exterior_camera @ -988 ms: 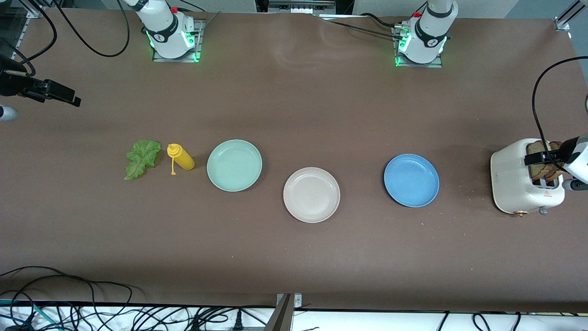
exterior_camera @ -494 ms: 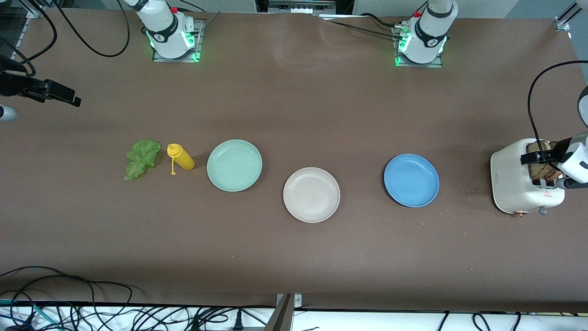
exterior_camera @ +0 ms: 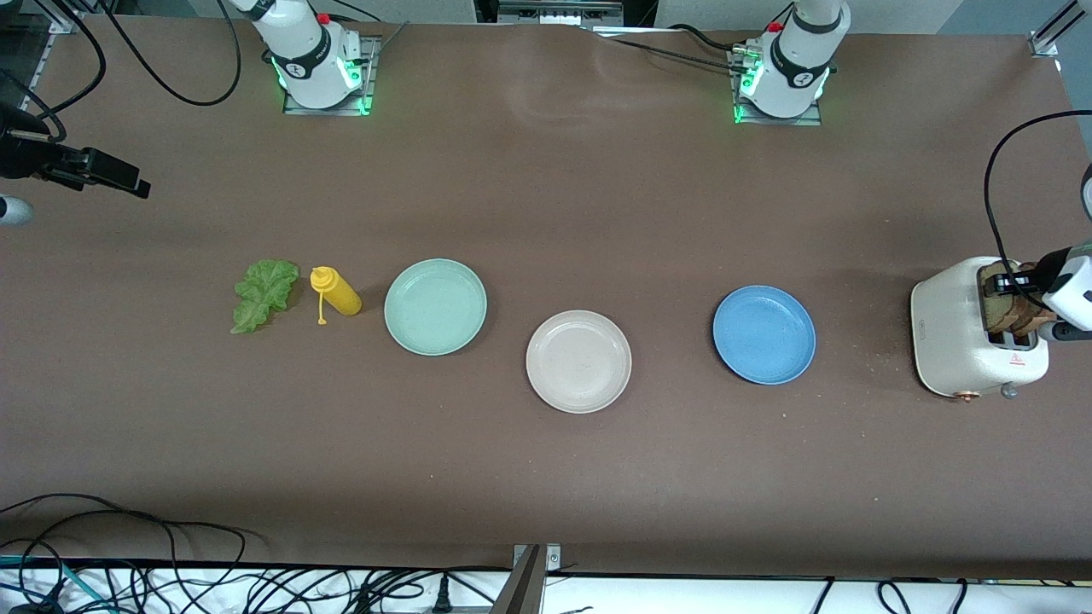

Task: Make sandwich on beige plate with both arms
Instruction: 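Lower the left gripper and grasp one bread slice, then lift the bread slice out of the toaster with the left gripper, then carry the bread slice to the beige plate and lower it, then release the bread and withdraw the left gripper while the right gripper grasps lettuce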

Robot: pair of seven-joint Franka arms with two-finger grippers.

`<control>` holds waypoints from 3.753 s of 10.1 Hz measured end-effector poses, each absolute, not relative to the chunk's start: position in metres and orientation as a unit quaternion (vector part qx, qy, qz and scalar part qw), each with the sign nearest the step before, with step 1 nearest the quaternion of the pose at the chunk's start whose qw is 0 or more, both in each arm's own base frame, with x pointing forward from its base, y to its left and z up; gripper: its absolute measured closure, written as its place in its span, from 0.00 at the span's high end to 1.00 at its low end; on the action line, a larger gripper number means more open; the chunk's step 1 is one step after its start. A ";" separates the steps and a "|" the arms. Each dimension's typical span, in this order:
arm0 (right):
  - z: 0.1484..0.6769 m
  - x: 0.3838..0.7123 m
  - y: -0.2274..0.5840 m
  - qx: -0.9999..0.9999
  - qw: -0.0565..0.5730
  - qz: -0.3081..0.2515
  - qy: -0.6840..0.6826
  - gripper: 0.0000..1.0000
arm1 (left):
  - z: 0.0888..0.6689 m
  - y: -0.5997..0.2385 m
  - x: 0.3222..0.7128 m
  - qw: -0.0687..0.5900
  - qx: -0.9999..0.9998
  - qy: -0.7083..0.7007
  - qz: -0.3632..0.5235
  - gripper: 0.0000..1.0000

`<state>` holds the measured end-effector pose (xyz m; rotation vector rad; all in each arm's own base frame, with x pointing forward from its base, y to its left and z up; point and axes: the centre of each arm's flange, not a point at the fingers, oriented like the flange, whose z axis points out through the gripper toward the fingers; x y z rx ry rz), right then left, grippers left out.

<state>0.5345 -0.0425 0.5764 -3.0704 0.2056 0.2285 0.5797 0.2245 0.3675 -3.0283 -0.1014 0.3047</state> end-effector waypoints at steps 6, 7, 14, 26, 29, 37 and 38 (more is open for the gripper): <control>0.576 0.535 -0.043 -0.995 0.028 0.073 0.067 1.00 | 0.417 0.220 0.577 0.057 -0.997 -0.013 0.058 0.14; 0.576 0.535 -0.043 -0.995 0.028 0.073 0.067 1.00 | 0.430 0.213 0.578 0.052 -0.998 -0.013 0.045 0.14; 0.577 0.536 -0.043 -0.995 0.027 0.070 0.067 1.00 | 0.467 0.088 0.600 -0.217 -0.975 -0.051 -0.008 0.11; 0.574 0.534 -0.060 -0.993 0.029 0.074 0.083 1.00 | 0.306 -0.152 0.647 -0.515 -0.839 -0.103 0.139 0.11; 0.573 0.533 -0.061 -0.993 0.029 0.078 0.083 1.00 | 0.282 -0.186 0.652 -0.504 -0.848 -0.105 0.126 0.11; 0.572 0.535 -0.063 -0.993 0.029 0.074 0.085 1.00 | 0.203 -0.265 0.635 -0.459 -0.874 -0.123 0.101 0.11; 0.571 0.537 -0.063 -0.993 0.029 0.072 0.085 1.00 | 0.196 -0.263 0.635 -0.459 -0.874 -0.126 0.101 0.11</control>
